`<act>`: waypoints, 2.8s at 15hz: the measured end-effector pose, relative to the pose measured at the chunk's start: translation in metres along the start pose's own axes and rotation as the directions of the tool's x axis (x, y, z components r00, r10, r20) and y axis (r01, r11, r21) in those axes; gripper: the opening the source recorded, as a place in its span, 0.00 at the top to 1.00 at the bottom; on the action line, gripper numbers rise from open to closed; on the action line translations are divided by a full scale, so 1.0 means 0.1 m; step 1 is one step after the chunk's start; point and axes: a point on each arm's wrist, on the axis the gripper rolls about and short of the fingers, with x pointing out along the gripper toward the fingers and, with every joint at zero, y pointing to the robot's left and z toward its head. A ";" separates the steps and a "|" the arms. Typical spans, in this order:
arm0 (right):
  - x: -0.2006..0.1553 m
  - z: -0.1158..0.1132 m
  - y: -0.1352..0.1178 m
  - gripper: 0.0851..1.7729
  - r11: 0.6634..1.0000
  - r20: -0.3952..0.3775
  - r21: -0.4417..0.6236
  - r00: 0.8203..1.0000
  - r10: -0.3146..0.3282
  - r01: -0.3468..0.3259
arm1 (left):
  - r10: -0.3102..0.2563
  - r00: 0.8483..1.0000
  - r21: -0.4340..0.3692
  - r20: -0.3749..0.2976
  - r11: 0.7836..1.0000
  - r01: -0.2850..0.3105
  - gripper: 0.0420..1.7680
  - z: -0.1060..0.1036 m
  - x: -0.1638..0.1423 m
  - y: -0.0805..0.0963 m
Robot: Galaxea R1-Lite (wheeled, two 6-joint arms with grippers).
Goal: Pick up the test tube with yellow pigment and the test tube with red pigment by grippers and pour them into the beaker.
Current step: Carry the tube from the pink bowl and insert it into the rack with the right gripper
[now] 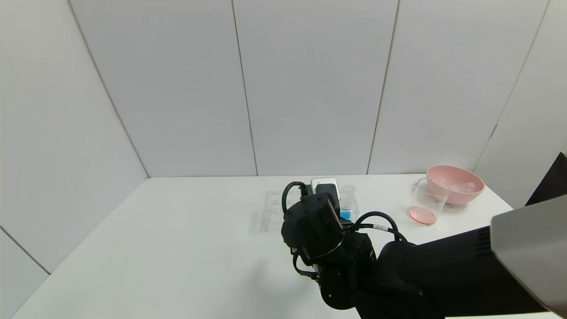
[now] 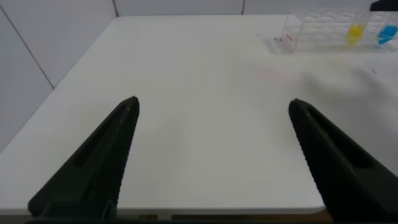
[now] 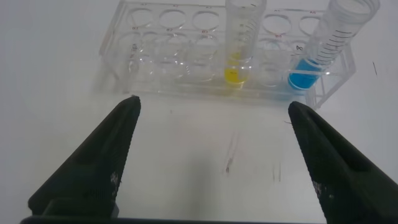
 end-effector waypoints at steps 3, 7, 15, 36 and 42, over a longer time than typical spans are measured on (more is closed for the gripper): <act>0.24 -0.02 0.06 0.04 1.000 0.002 0.008 1.000 -0.024 0.024 | 0.000 1.000 0.000 0.000 1.000 0.000 0.03 0.00 0.00 0.00; 0.55 -0.02 0.05 0.04 0.998 0.012 -0.006 0.998 -0.059 0.059 | 0.000 1.000 0.000 0.000 1.000 0.000 0.03 0.00 0.00 0.00; 0.90 0.07 0.01 0.04 1.000 0.033 0.002 0.999 -0.023 0.023 | 0.000 1.000 0.000 0.000 1.000 0.000 0.03 0.00 0.00 0.00; 1.02 0.09 -0.09 0.28 0.998 0.035 -0.029 0.998 -0.051 0.052 | 0.000 1.000 0.000 0.000 1.000 0.000 0.03 0.00 0.00 0.00; 1.01 0.10 -0.10 0.75 0.998 0.033 -0.030 0.998 -0.055 0.056 | 0.000 1.000 0.000 0.000 1.000 0.000 0.03 0.00 0.00 0.00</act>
